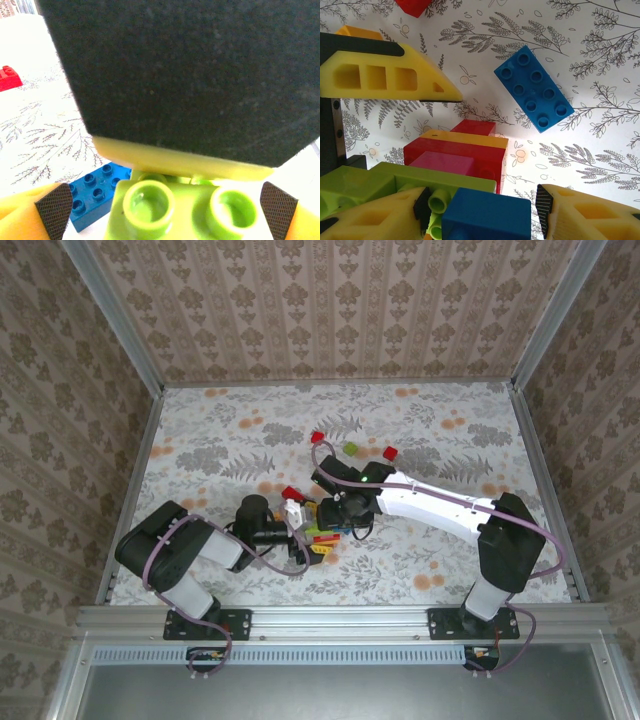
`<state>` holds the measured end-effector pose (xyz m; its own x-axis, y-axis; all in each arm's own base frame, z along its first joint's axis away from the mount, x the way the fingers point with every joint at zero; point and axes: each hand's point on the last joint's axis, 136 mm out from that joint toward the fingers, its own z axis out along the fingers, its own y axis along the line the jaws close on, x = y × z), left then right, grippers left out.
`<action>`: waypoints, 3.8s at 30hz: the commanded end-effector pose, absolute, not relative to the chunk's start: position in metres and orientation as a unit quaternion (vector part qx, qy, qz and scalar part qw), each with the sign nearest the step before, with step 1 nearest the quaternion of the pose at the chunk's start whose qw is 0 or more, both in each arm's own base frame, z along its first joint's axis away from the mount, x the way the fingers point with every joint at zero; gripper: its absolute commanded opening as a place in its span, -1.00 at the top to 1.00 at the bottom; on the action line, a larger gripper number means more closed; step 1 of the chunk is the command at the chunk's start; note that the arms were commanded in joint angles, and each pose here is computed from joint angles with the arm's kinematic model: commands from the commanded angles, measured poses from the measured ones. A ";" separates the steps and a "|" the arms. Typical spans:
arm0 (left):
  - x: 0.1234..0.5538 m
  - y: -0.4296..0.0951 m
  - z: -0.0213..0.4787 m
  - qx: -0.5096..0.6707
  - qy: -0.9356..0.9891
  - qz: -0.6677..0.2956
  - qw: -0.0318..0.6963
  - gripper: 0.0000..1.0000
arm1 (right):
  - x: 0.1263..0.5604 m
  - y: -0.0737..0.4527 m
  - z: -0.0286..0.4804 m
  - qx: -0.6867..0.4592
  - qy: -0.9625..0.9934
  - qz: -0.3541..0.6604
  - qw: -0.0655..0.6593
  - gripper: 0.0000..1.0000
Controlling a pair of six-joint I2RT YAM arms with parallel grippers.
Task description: Assemble a carrot with lego
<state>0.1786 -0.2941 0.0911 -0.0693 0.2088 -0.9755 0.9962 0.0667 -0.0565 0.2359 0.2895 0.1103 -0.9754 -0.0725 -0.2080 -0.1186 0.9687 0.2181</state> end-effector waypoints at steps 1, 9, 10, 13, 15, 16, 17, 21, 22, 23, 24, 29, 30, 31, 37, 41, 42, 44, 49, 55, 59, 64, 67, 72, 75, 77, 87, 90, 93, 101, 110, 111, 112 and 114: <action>0.179 -0.295 0.097 0.519 0.573 -0.449 0.448 -1.00 | 0.214 0.245 0.064 -0.045 0.998 0.007 0.043 -0.20; 0.177 -0.297 0.095 0.525 0.569 -0.457 0.437 -0.83 | 0.212 0.244 0.062 -0.046 0.998 0.007 0.042 -0.20; 0.176 -0.297 0.095 0.527 0.567 -0.459 0.436 -0.74 | 0.213 0.245 0.063 -0.047 0.998 0.010 0.045 -0.20; 0.172 -0.298 0.097 0.532 0.559 -0.467 0.432 -0.50 | 0.214 0.247 0.066 -0.052 0.997 0.015 0.046 -0.20; 0.169 -0.298 0.098 0.535 0.555 -0.471 0.429 -0.46 | 0.214 0.248 0.067 -0.056 0.997 0.016 0.047 -0.20; 0.169 -0.298 0.098 0.535 0.554 -0.473 0.428 -0.49 | 0.214 0.248 0.068 -0.057 0.997 0.018 0.048 -0.20; 0.168 -0.298 0.098 0.536 0.552 -0.475 0.426 -0.51 | 0.214 0.248 0.068 -0.057 0.997 0.018 0.048 -0.20; 0.167 -0.300 0.096 0.539 0.553 -0.476 0.421 -0.54 | 0.214 0.254 0.070 -0.062 0.996 0.033 0.049 -0.23; 0.167 -0.300 0.095 0.540 0.553 -0.476 0.420 -0.53 | 0.214 0.255 0.071 -0.064 0.996 0.035 0.048 -0.25; 0.168 -0.300 0.095 0.540 0.553 -0.476 0.420 -0.53 | 0.215 0.256 0.072 -0.065 0.996 0.038 0.049 -0.28; 0.168 -0.301 0.094 0.540 0.555 -0.475 0.418 -0.53 | 0.215 0.257 0.073 -0.068 0.996 0.039 0.049 -0.34; 0.169 -0.301 0.094 0.540 0.558 -0.473 0.417 -0.56 | 0.218 0.259 0.086 -0.073 0.994 0.048 0.065 -0.40; 0.169 -0.301 0.093 0.540 0.559 -0.472 0.416 -0.56 | 0.219 0.258 0.089 -0.073 0.994 0.048 0.069 -0.41; 0.170 -0.302 0.093 0.539 0.560 -0.472 0.416 -0.56 | 0.220 0.257 0.093 -0.073 0.993 0.048 0.074 -0.41; 0.172 -0.303 0.091 0.538 0.564 -0.471 0.413 -0.56 | 0.221 0.251 0.107 -0.071 0.992 0.044 0.090 -0.40; 0.172 -0.303 0.091 0.539 0.564 -0.470 0.412 -0.55 | 0.223 0.251 0.116 -0.071 0.991 0.051 0.102 -0.40; 0.172 -0.303 0.091 0.539 0.564 -0.470 0.413 -0.55 | 0.224 0.251 0.118 -0.072 0.990 0.053 0.105 -0.40; 0.171 -0.303 0.091 0.539 0.564 -0.471 0.412 -0.54 | 0.225 0.251 0.121 -0.074 0.990 0.054 0.110 -0.41; 0.171 -0.302 0.092 0.539 0.562 -0.471 0.414 -0.56 | 0.226 0.256 0.122 -0.078 0.989 0.063 0.112 -0.41; 0.169 -0.302 0.096 0.543 0.551 -0.477 0.417 -0.65 | 0.228 0.261 0.124 -0.080 0.987 0.073 0.115 -0.40; 0.170 -0.303 0.096 0.546 0.549 -0.477 0.415 -0.68 | 0.231 0.263 0.129 -0.081 0.986 0.079 0.120 -0.40; 0.171 -0.304 0.104 0.548 0.538 -0.482 0.422 -0.70 | 0.233 0.267 0.133 -0.084 0.984 0.087 0.127 -0.40; 0.173 -0.306 0.108 0.550 0.534 -0.483 0.422 -0.70 | 0.234 0.271 0.136 -0.088 0.983 0.092 0.129 -0.40; 0.173 -0.307 0.107 0.550 0.535 -0.486 0.419 -0.69 | 0.237 0.272 0.144 -0.091 0.982 0.095 0.137 -0.40; 0.173 -0.307 0.105 0.550 0.536 -0.488 0.416 -0.68 | 0.237 0.269 0.150 -0.091 0.981 0.094 0.144 -0.40; 0.173 -0.308 0.105 0.549 0.536 -0.488 0.415 -0.68 | 0.236 0.267 0.152 -0.091 0.981 0.092 0.146 -0.41; 0.169 -0.308 0.101 0.553 0.533 -0.499 0.402 -0.41 | 0.236 0.251 0.168 -0.085 0.979 0.081 0.167 -0.42; 0.168 -0.308 0.099 0.553 0.533 -0.503 0.396 -0.29 | 0.235 0.246 0.171 -0.083 0.979 0.077 0.171 -0.42; 0.167 -0.308 0.098 0.552 0.535 -0.503 0.395 -0.20 | 0.235 0.241 0.175 -0.079 0.978 0.075 0.177 -0.42; 0.162 -0.305 0.103 0.553 0.531 -0.507 0.395 0.05 | 0.234 0.230 0.180 -0.074 0.977 0.070 0.187 -0.42; 0.160 -0.303 0.111 0.545 0.535 -0.509 0.396 0.22 | 0.233 0.217 0.187 -0.071 0.974 0.068 0.203 -0.42; 0.160 -0.303 0.112 0.544 0.536 -0.510 0.395 0.25 | 0.233 0.216 0.185 -0.071 0.974 0.065 0.203 -0.42; 0.161 -0.303 0.113 0.542 0.539 -0.510 0.395 0.27 | 0.232 0.215 0.191 -0.070 0.972 0.074 0.210 -0.42; 0.165 -0.304 0.112 0.535 0.551 -0.507 0.391 0.29 | 0.231 0.215 0.191 -0.072 0.971 0.080 0.213 -0.43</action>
